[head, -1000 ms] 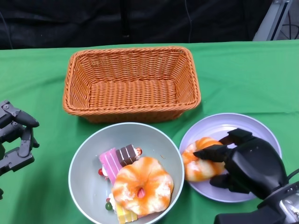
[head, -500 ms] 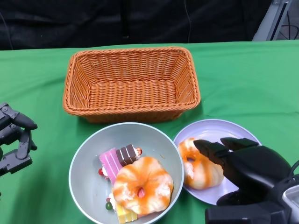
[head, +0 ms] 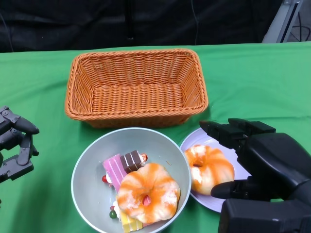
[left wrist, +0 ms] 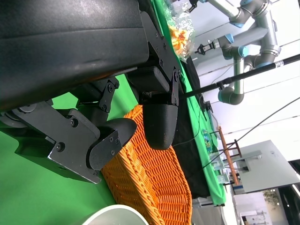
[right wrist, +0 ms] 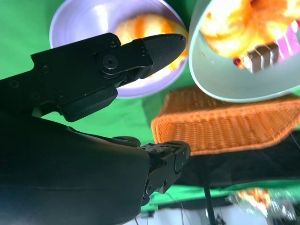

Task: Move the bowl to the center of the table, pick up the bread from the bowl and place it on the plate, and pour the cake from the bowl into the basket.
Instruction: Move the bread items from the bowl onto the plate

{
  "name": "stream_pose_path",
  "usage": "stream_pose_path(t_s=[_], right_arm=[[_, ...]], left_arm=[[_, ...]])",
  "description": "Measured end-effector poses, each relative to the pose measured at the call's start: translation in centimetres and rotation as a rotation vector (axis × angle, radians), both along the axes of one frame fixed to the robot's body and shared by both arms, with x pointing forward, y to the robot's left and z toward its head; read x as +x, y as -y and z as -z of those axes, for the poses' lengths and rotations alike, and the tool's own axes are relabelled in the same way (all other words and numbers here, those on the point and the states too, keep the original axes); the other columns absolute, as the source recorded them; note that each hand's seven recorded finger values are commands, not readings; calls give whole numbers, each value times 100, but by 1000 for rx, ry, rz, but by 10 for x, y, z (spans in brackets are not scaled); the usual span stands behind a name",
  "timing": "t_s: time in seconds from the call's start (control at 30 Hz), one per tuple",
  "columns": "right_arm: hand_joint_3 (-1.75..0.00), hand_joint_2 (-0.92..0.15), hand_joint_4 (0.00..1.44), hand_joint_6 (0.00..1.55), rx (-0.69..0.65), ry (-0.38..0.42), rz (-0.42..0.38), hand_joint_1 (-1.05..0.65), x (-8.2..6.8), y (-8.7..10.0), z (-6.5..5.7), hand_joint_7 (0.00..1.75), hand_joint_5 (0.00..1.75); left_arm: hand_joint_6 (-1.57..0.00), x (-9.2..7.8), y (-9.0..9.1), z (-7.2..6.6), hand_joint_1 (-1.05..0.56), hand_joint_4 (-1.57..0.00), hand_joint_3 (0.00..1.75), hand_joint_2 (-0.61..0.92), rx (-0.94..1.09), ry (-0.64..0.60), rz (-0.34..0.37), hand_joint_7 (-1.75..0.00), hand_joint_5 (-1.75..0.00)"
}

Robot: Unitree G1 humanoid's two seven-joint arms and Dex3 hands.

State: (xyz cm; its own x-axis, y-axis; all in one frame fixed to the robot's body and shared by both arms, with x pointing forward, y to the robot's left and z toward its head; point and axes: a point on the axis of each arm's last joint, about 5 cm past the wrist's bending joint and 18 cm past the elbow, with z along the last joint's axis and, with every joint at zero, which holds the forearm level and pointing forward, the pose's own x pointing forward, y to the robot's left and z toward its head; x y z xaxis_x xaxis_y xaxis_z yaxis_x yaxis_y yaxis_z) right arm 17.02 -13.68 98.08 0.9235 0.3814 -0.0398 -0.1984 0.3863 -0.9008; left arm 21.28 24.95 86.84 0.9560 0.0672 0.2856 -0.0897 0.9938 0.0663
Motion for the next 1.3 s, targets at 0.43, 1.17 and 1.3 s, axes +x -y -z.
stream_pose_path(t_s=[0.43, 1.17, 1.3], right_arm=[[-7, -92, 42, 38, 245, 107, -221, -71, -19, -23, -18, 4, 15], [-11, -92, 47, 42, 207, -23, -374, -77, 14, -64, -4, 1, 11], [-12, -92, 48, 43, 131, -49, -369, -78, 22, -72, 5, 1, 11]], left_arm=[[-72, 2, 4, 0, -2, -75, 116, 54, 24, -11, 21, -148, -174], [-71, 2, 7, 1, -2, -74, 113, 56, 27, -16, 17, -145, -173], [-72, 2, 7, 1, -2, -74, 112, 57, 30, -13, 19, -144, -173]])
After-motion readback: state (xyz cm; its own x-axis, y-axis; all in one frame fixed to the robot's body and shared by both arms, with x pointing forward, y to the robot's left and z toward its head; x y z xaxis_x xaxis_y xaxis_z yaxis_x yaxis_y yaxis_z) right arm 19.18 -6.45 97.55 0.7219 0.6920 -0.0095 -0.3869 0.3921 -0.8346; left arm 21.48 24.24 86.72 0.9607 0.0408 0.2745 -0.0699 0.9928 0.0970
